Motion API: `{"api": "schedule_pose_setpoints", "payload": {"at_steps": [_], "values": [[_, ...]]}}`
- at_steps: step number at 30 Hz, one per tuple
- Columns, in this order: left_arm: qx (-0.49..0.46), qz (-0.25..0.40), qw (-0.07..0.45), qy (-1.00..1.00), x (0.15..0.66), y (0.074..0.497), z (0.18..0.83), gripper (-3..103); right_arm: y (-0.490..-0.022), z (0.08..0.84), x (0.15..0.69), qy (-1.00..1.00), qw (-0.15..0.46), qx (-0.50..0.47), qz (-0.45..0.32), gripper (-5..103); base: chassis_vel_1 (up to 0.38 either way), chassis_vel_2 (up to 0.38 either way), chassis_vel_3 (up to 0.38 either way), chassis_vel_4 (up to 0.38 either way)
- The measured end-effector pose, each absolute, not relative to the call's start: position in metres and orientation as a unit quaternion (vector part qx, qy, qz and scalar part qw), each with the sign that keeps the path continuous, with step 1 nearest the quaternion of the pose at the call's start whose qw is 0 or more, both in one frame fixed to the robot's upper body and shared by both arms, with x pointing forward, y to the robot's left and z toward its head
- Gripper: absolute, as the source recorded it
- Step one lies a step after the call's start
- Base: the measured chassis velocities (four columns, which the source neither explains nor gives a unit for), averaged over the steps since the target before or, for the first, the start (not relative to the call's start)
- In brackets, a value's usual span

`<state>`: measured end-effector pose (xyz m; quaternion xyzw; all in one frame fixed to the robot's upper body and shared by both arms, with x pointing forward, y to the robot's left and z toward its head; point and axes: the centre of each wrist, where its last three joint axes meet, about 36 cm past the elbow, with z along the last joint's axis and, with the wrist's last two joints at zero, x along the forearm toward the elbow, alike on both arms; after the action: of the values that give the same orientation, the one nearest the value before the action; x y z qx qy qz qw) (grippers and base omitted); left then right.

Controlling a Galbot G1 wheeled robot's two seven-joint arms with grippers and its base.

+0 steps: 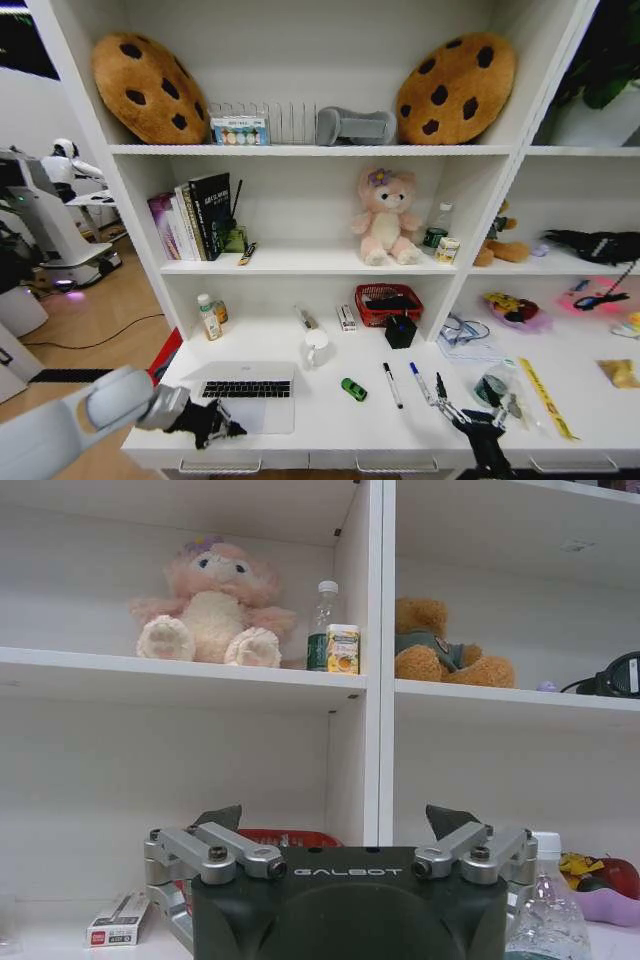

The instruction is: Organize the objects on the table.

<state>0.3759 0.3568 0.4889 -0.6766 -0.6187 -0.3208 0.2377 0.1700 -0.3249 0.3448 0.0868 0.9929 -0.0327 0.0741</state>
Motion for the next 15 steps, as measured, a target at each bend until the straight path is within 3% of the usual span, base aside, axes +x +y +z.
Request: {"api": "schedule_pose_setpoints", "payload": {"at_steps": [6,15], "values": [[-0.696,-0.303,0.169,-0.629,0.392,0.355,0.558,0,-0.330,0.346,0.172,0.992,0.078,0.090,-0.035,100,0.000,0.000,0.000,0.000],[-0.671,-0.279,0.134,-0.674,0.395,0.350,0.586,0,-0.329,0.346,0.173,0.992,0.077,0.089,-0.034,100,0.000,0.000,0.000,0.000]]}}
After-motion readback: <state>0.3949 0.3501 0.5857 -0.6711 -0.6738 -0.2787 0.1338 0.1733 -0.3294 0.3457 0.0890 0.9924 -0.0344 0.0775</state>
